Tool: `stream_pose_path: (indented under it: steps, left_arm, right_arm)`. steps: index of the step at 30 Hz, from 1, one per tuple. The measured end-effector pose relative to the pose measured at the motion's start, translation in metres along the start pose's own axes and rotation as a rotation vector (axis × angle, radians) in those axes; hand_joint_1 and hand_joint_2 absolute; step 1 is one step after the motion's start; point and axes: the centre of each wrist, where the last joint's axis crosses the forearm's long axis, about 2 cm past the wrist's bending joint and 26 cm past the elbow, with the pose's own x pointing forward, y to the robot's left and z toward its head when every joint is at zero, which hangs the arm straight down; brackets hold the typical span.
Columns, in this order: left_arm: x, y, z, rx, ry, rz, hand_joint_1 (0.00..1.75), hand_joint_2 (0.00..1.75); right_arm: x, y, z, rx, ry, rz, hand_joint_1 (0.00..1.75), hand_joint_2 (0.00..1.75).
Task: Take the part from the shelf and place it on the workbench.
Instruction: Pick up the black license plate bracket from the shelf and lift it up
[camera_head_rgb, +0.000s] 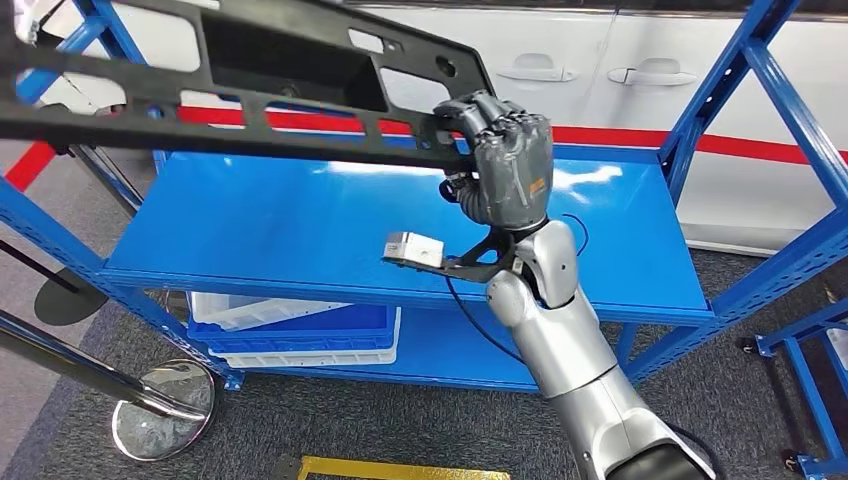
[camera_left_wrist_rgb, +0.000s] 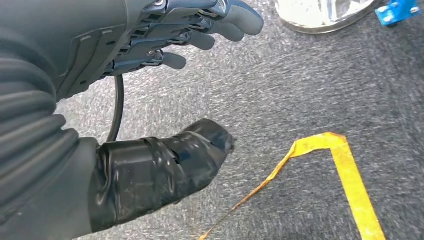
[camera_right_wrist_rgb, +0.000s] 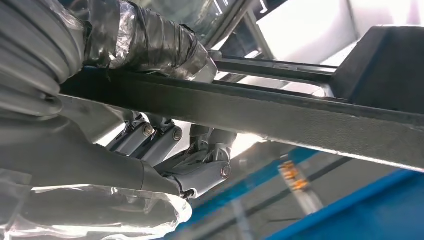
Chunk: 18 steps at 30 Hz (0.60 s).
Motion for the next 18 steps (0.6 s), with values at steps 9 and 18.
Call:
stream_pose_path:
  steps: [9, 18]
  left_arm:
    - [-0.008, 0.006, -0.003, 0.017, 0.053, 0.004, 0.00, 1.75]
    - [-0.016, 0.016, -0.008, 0.038, 0.087, -0.005, 0.00, 1.75]
  right_arm:
    - [0.012, -0.036, 0.010, -0.065, 0.262, -0.375, 1.75, 1.75]
    - [0.027, -0.049, 0.037, 0.055, 0.176, -0.426, 1.75, 1.75]
